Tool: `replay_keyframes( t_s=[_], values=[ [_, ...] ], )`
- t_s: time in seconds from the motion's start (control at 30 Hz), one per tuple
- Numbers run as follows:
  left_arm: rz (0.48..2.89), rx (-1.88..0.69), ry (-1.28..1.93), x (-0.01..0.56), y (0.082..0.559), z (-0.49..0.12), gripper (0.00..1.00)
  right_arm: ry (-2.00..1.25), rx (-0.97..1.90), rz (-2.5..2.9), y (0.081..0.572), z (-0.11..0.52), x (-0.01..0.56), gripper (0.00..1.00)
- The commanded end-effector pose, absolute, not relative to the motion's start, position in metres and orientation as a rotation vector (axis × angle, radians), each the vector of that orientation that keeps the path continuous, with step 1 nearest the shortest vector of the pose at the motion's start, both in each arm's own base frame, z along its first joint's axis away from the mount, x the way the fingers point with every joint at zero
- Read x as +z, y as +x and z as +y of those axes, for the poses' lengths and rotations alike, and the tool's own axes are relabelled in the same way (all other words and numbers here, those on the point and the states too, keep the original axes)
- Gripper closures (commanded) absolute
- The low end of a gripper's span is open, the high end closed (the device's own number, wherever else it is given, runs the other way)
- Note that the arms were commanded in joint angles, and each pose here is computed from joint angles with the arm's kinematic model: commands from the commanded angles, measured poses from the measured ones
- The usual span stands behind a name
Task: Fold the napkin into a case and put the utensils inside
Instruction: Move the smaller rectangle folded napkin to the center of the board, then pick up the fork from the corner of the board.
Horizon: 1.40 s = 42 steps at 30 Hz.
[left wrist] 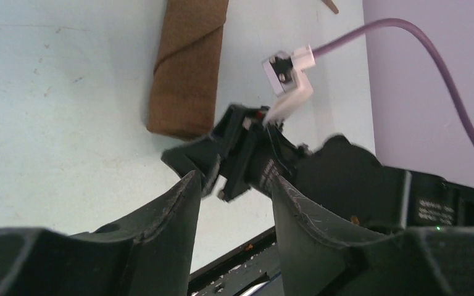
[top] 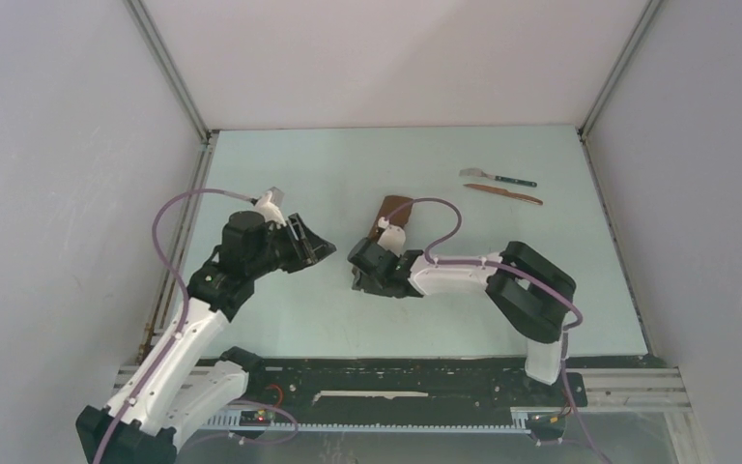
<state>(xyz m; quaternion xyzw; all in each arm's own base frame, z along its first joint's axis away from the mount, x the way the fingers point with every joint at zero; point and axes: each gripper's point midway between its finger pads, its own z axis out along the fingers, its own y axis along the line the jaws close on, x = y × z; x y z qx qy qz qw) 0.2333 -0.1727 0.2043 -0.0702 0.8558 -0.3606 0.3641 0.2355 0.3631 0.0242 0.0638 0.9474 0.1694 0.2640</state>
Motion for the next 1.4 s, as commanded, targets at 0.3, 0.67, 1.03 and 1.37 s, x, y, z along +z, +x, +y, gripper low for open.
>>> replay_keyframes(
  t_s=[0.3, 0.67, 1.03, 1.37],
  values=[
    [2.113, -0.881, -0.182, 0.227, 0.224, -0.141, 0.47, 0.701, 0.368, 2.379, 0.388, 0.380, 0.030, 0.44],
    [2.128, -0.886, -0.178, 0.226, 0.228, -0.138, 0.47, 0.647, 0.447, 2.289, 0.485, 0.383, 0.052, 0.42],
    [2.156, -0.895, -0.182, 0.220, 0.242, -0.143, 0.47, -0.189, 0.541, 2.192, 0.424, 0.397, 0.179, 0.07],
    [2.216, -1.025, -0.105, 0.201, 0.246, -0.165, 0.44, -0.443, 0.230, 2.387, 0.439, 0.167, 0.158, 0.05]
  ],
)
